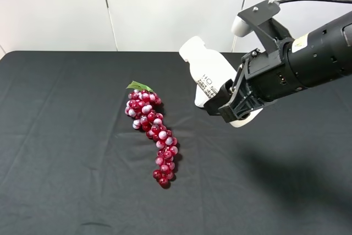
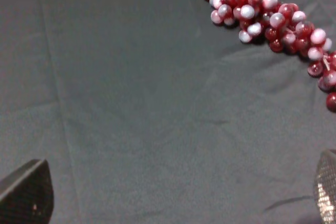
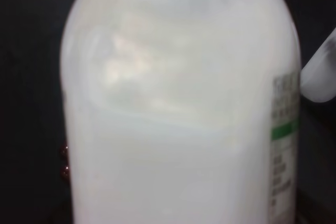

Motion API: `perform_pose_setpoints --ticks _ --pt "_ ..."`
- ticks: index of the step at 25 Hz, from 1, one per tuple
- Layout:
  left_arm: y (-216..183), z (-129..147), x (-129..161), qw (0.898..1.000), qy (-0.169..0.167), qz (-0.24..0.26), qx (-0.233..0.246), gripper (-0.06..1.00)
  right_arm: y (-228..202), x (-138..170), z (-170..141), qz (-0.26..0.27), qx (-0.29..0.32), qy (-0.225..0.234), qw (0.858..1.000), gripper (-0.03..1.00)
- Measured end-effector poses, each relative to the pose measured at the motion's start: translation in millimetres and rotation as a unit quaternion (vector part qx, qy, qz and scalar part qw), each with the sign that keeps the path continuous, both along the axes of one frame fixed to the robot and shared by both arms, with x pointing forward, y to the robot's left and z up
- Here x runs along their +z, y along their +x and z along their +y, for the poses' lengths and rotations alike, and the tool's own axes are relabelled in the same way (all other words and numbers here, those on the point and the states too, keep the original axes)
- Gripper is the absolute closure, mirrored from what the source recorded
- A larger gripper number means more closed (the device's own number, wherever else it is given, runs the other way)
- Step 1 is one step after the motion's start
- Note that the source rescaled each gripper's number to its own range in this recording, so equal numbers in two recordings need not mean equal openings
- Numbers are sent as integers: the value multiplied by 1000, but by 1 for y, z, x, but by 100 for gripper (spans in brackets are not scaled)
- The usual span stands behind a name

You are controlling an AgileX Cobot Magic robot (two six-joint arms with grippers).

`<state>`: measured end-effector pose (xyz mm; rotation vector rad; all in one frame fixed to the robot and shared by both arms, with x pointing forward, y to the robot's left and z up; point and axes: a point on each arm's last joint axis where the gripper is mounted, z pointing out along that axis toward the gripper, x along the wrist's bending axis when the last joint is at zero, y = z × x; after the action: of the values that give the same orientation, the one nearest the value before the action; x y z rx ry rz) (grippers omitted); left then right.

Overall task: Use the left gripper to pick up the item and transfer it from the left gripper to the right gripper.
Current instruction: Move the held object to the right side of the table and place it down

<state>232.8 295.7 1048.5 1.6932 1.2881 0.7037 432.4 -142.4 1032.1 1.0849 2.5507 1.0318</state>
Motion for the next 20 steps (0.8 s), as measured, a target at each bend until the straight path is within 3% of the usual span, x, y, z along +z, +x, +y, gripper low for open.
perform_pose_setpoints --ticks 20 --pt "1 1 -1 1000 8 -1 5 -4 -3 -2 0 36 -25 10 999 89"
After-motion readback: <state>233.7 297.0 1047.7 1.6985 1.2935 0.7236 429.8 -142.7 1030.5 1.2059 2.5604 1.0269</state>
